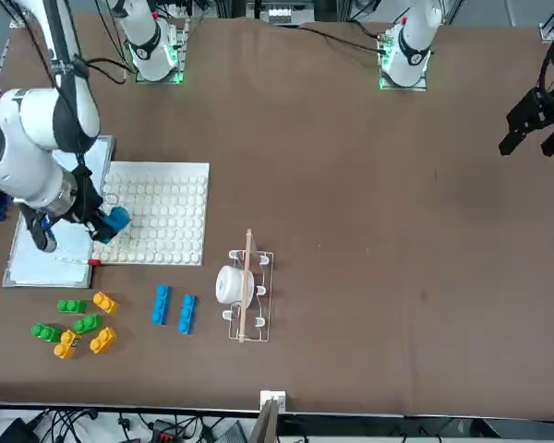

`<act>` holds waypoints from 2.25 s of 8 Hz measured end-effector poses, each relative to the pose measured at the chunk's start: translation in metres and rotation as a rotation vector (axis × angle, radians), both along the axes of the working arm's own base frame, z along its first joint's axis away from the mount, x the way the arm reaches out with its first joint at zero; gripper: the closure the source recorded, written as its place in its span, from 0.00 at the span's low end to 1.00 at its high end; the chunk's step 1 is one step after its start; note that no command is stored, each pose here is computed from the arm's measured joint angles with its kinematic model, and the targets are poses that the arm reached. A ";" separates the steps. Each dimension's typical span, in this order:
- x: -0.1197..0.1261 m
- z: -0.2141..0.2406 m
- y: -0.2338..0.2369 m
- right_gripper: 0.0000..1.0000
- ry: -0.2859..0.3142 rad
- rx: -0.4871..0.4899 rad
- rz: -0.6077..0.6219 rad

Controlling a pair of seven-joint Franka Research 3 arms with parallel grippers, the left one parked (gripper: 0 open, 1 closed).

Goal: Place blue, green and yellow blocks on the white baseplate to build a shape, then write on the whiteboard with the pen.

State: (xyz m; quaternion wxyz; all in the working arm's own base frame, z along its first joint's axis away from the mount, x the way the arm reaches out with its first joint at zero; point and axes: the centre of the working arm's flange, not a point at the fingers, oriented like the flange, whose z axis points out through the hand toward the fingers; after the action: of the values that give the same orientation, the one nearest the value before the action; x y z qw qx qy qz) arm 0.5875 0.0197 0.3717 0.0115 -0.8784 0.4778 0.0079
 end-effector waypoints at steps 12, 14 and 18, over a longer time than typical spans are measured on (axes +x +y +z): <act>-0.141 -0.072 0.038 0.59 0.049 -0.017 -0.446; -0.152 -0.082 0.031 0.59 0.030 -0.014 -0.460; -0.160 -0.092 0.022 0.59 0.001 -0.004 -0.482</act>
State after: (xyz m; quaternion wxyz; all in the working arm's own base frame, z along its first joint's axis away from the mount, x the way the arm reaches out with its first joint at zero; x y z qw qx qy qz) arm 0.4275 0.0414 0.2796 0.0109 -0.7390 0.6736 0.0042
